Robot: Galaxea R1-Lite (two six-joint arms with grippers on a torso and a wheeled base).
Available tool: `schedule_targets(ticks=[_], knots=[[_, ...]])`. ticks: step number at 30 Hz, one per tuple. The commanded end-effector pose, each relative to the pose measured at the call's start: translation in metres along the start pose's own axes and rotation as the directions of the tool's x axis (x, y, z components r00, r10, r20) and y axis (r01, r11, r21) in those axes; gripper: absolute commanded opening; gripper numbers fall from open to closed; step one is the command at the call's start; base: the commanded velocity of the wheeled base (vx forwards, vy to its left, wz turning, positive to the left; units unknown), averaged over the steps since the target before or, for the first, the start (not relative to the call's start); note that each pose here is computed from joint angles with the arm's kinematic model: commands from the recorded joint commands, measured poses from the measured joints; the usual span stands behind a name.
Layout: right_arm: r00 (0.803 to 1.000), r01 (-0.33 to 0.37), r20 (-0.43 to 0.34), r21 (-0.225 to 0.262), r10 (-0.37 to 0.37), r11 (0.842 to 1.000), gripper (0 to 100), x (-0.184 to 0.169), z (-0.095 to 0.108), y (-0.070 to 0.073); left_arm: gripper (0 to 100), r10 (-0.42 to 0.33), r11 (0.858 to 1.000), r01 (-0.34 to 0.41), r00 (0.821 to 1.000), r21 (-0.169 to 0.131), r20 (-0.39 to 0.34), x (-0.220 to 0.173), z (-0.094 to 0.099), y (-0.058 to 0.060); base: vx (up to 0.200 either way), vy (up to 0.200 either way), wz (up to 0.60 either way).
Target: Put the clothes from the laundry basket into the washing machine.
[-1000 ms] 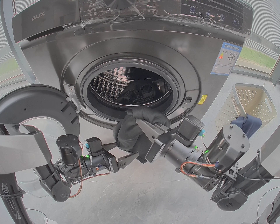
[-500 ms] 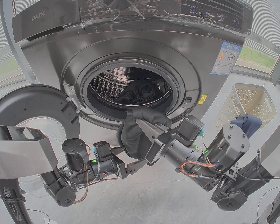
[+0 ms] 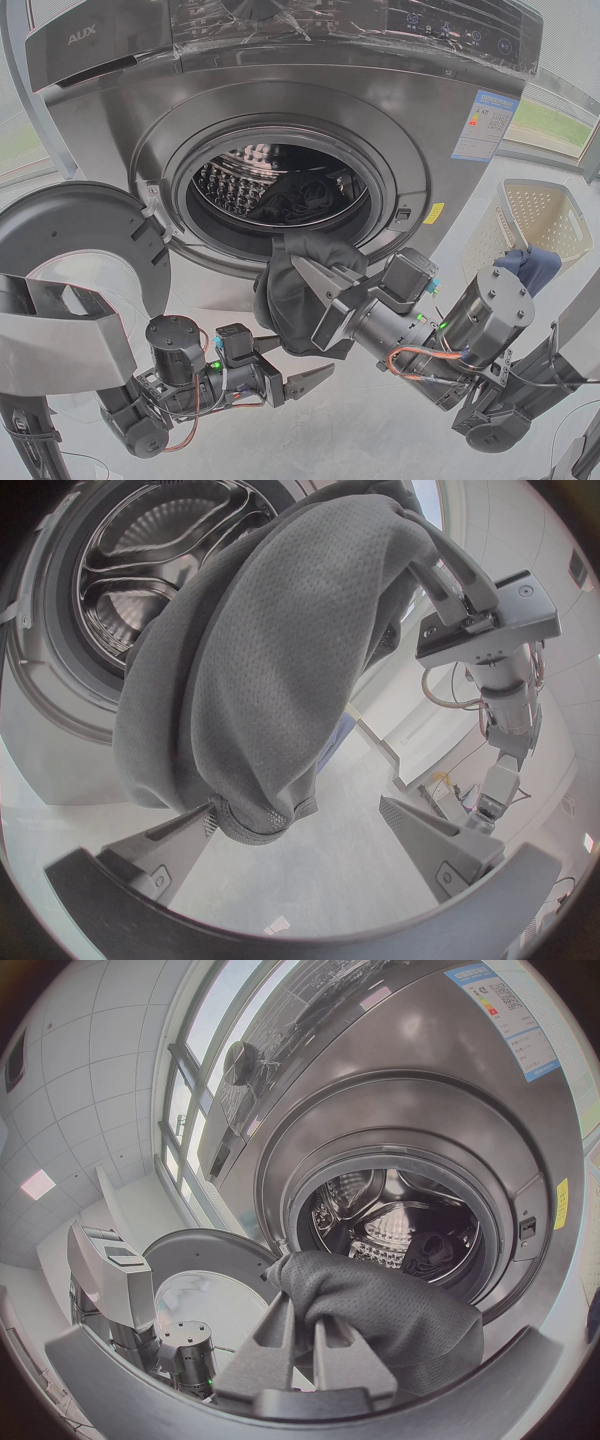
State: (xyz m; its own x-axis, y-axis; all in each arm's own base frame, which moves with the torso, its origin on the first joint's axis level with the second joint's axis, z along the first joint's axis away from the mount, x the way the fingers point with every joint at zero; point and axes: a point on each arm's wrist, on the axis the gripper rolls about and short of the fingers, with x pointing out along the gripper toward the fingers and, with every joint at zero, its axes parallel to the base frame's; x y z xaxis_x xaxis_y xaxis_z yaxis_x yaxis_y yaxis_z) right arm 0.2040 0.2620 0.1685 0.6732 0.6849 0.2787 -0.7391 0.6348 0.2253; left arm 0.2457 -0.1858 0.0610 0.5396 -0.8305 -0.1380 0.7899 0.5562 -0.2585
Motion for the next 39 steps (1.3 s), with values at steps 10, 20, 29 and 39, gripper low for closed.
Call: schedule_targets(ticks=[10,20,29,39], knots=[[1.000,0.000,-0.002,0.000,0.000,1.000,0,0.000,0.000,0.000,100,0.148,0.989,-0.148,0.988,0.005,0.051,0.016,-0.002,0.024,0.000,0.000,0.00],[1.000,-0.006,-0.004,0.002,0.006,1.000,0,0.000,-0.001,0.002,100,0.186,0.982,-0.188,0.977,0.011,0.102,0.027,0.005,0.029,0.000,0.000,0.00],[1.000,-0.002,-0.006,0.001,0.002,1.000,0,-0.001,-0.001,0.001,0,0.211,0.977,-0.214,0.970,0.011,0.121,0.031,0.007,0.027,0.000,0.000,0.00],[0.999,0.038,-0.002,-0.010,-0.038,0.999,0,0.001,-0.001,-0.013,0,0.128,0.990,-0.133,0.982,0.034,0.138,-0.010,0.028,-0.020,0.000,0.000,0.00]])
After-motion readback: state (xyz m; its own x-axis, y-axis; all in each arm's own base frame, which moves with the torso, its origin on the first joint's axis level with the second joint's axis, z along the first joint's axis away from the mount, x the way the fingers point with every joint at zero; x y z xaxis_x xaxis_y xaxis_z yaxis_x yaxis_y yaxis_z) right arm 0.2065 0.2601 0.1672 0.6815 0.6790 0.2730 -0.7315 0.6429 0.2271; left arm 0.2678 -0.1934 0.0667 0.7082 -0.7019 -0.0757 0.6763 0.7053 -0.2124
